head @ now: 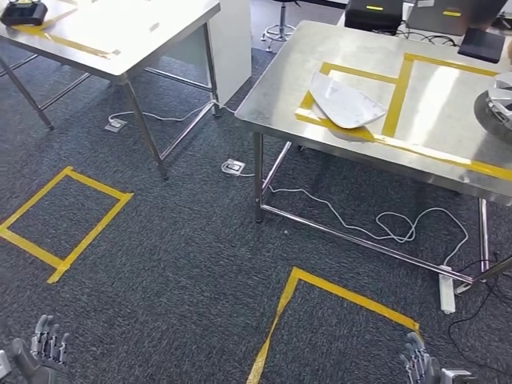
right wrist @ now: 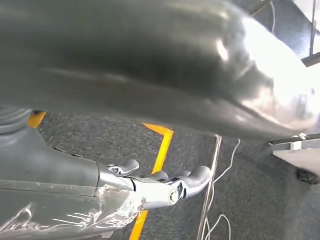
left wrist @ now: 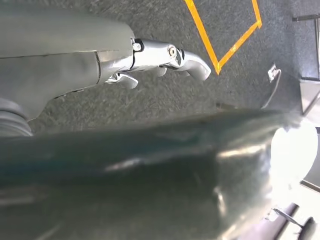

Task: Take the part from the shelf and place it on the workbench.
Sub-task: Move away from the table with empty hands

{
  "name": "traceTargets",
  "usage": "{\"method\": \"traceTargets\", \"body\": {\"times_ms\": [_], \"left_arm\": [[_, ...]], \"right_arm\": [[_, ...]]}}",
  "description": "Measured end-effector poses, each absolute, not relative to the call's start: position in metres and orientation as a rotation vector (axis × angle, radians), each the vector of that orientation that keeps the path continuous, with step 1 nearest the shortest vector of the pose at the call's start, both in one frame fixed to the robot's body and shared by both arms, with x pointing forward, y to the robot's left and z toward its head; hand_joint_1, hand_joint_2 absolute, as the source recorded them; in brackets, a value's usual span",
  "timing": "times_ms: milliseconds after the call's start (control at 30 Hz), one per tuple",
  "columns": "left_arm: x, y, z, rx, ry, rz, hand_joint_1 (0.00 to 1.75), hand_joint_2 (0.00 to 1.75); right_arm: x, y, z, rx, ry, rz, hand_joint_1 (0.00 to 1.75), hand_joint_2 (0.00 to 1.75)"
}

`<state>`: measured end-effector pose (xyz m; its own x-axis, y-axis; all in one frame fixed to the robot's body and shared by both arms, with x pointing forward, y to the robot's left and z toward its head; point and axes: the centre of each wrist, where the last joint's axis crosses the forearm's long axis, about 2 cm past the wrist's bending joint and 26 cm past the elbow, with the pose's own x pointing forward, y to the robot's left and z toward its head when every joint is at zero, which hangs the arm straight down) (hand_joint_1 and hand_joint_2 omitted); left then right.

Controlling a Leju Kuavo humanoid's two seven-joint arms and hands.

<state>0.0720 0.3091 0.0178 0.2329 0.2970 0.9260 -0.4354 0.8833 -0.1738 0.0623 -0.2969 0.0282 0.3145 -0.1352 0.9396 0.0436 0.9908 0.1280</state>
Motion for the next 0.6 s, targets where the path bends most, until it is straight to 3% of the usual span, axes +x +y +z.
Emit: {"method": "traceTargets", "body": {"times_ms": [267,600], "left_arm": [[0.103,0.295,0.030,0.053,-1.358,0.455,0.00,0.00],[0.122,0.284,0.035,0.195,-1.461,0.279,0.00,0.00]], "right_arm": [[0.088,-0.298,0.033,0.066,-1.320,-0.093,0.00,0.00],[0.092,-0.300,0.029,0.004,-1.291,-0.086,0.00,0.00]]}}
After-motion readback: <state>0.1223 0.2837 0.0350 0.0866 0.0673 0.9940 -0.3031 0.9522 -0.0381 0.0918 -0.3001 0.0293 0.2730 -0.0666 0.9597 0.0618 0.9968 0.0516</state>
